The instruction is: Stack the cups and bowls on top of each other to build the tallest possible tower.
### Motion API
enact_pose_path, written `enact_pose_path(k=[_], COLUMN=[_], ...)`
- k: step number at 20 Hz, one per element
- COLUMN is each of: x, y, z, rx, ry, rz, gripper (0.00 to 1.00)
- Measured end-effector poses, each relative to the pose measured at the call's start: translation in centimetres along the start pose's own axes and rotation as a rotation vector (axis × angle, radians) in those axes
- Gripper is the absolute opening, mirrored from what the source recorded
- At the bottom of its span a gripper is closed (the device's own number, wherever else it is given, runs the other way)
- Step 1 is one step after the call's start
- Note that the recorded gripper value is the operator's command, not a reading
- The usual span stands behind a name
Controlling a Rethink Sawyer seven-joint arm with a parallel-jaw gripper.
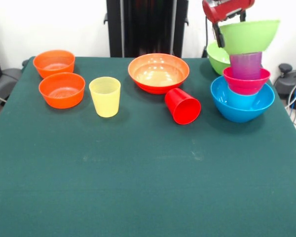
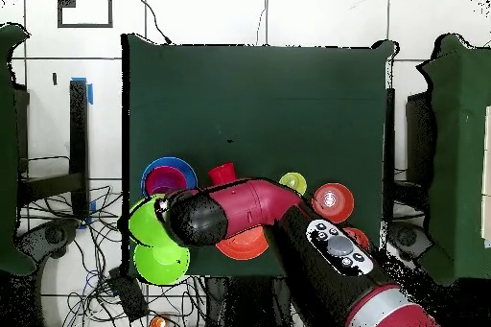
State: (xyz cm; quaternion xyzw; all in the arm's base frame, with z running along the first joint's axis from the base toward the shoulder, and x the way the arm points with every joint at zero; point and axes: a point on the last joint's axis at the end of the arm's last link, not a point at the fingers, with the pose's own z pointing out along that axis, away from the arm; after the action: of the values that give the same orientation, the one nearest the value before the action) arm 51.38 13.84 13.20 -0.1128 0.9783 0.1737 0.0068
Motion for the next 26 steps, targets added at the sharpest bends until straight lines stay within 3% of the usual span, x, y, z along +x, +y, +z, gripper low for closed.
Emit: enact_pose_path(k=[18,19,26], x=[-1.2,-1.3,-1.5], y=[-0.6,-0.6,-0.7], z=[-0.5,-0.6,-0.7], rx=[0.018,0.018,0.018], ry=[-0.027,-0.027,-0.028], rz=[0.006,0.007,0.013], gripper=[1.0,0.0,0.0])
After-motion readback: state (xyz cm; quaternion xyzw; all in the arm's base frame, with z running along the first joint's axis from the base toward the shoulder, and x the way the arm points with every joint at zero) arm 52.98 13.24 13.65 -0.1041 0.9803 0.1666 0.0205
